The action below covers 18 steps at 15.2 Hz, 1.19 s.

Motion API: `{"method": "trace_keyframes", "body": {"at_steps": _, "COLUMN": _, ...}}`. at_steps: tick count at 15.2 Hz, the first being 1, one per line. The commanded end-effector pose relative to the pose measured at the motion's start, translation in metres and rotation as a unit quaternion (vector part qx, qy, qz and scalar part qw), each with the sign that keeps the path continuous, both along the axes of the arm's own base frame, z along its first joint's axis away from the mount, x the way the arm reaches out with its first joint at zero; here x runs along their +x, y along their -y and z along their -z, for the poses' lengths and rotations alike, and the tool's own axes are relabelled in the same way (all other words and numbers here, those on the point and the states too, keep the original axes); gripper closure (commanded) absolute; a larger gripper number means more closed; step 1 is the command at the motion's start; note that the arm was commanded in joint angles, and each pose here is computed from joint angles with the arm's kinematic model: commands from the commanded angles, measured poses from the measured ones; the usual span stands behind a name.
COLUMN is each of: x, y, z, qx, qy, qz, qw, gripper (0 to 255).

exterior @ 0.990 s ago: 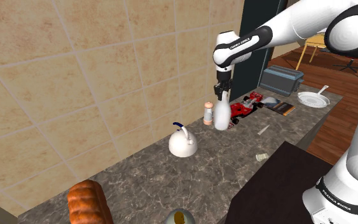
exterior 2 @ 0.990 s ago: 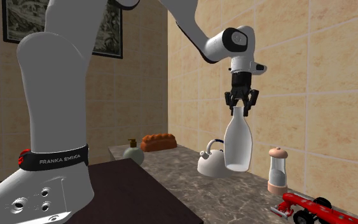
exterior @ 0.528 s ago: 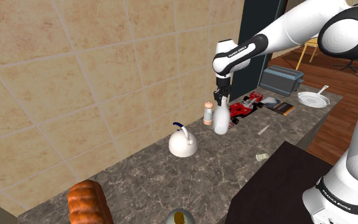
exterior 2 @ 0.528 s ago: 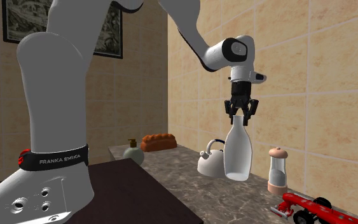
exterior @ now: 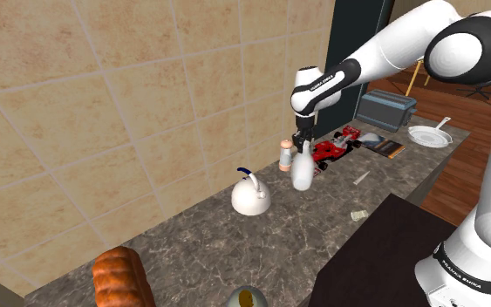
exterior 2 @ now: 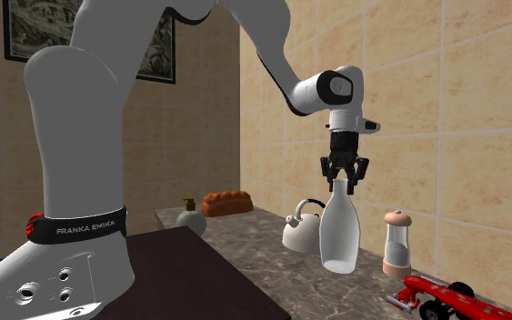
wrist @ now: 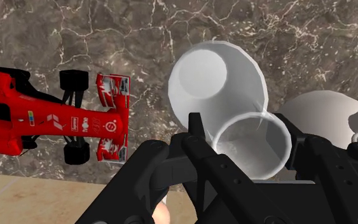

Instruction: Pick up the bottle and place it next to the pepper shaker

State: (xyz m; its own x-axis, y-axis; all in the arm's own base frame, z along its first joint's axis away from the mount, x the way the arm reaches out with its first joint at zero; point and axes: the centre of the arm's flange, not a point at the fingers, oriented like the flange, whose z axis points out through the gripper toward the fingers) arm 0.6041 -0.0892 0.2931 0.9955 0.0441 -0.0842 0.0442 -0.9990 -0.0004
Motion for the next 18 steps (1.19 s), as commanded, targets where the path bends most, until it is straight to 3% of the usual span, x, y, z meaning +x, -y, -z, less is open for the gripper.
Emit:
{"method": "trace_keyframes", "body": {"at_steps": 1, "x": 0.001, "y": 0.0, "z": 0.011, "qx": 0.0, "qy": 0.001, "qz": 0.0, "qw": 1.0, "gripper": 255}}
{"method": "trace_keyframes", "body": {"at_steps": 4, "x": 0.001, "y": 0.0, "z": 0.024, "qx": 0.0, "qy": 0.001, "qz": 0.0, "qw": 1.0, "gripper": 255}}
{"method": "trace_keyframes", "body": {"at_steps": 11, "x": 0.001, "y": 0.0, "z": 0.024, "qx": 0.0, "qy": 0.001, "qz": 0.0, "qw": 1.0, "gripper": 255}}
{"method": "trace_keyframes", "body": {"at_steps": 12, "x": 0.001, "y": 0.0, "z": 0.024, "qx": 0.0, "qy": 0.001, "qz": 0.0, "qw": 1.0, "gripper": 0}}
{"method": "trace_keyframes", "body": {"at_steps": 17, "x": 0.001, "y": 0.0, "z": 0.024, "qx": 0.0, "qy": 0.001, "qz": 0.0, "qw": 1.0, "gripper": 0}}
{"method": "trace_keyframes", "body": {"at_steps": 18, "x": 0.002, "y": 0.0, "z": 0.011, "qx": 0.0, "qy": 0.001, "qz": 0.0, "qw": 1.0, "gripper": 0}}
